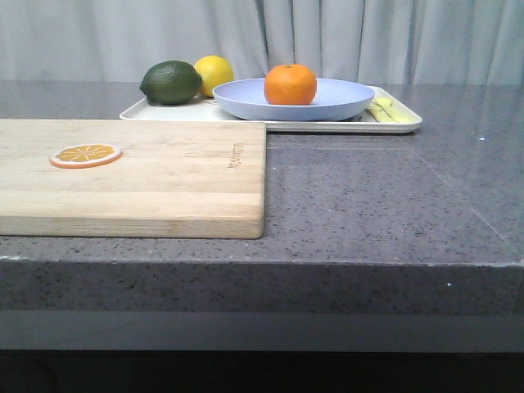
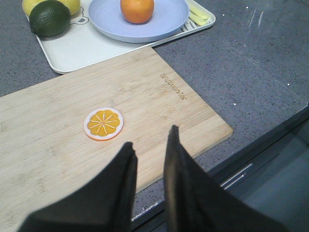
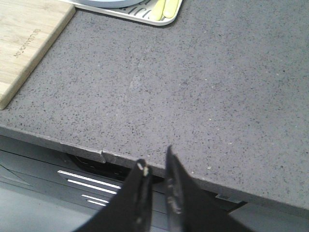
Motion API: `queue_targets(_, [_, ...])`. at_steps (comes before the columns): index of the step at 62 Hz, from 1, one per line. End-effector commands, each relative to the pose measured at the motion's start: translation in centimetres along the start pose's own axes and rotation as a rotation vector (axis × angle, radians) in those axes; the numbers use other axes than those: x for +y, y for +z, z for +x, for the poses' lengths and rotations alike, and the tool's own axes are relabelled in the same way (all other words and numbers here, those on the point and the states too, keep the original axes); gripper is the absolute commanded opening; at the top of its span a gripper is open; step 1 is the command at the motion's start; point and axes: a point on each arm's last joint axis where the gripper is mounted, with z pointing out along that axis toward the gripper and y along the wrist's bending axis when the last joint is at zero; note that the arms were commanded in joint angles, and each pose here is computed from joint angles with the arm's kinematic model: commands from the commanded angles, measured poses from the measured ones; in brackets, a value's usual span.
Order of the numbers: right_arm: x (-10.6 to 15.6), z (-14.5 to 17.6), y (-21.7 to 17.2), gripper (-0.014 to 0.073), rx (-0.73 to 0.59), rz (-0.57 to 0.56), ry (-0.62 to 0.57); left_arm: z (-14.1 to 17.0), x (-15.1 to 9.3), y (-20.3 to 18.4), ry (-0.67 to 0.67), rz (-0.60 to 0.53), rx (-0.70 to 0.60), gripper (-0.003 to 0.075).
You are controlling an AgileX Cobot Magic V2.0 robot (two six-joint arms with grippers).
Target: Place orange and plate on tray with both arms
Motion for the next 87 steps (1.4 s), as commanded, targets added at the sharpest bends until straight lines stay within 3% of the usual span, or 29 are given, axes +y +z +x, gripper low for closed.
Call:
queue_targets(1, [-0.1,-1.1,-0.3,-0.0029,-0.082,0.015,-0.006,-1.3,0.1,-0.3,-0.007,-0.012,-0.086,-0.0019])
queue_targets(6, [-0.1,-1.1,-0.3,-0.0072,-0.082,0.015,-0.006,-1.3,0.1,-0.3,-0.007,-0.012,-0.086,-0.002])
queue_targets(41, [-0.1,-1.1,-0.3,-0.0067,-0.081,0.014,-0.006,-0.7,0.1,-1.0,-0.007,-0.024,-0.123,-0.002])
queue_targets(49, [-0.1,-1.1,-0.3,-0.0067,-0.082,0.015,-0.006,1.6,0.7,-2.2,0.002,-0.154,-0.183,-0.002])
queue_targets(62, [-0.1,-1.1,-0.3,-0.0067,-0.082,0.015,-0.006,6.6,1.2,-2.8,-0.019,-0.371,-0.4,-0.002])
queue_targets(76, [-0.1,-1.1,-0.3,-0.0067,-0.082,0.015,-0.006,10.5,1.1,-1.9,-0.044,-0.429,-0.525,-0.002])
queue_targets(87, [-0.1,-1.1,-0.3,-0.0067,-0.082,0.015,-0.006,12.8,1.6,-0.8,-0.181,-0.443,-0.535,-0.002])
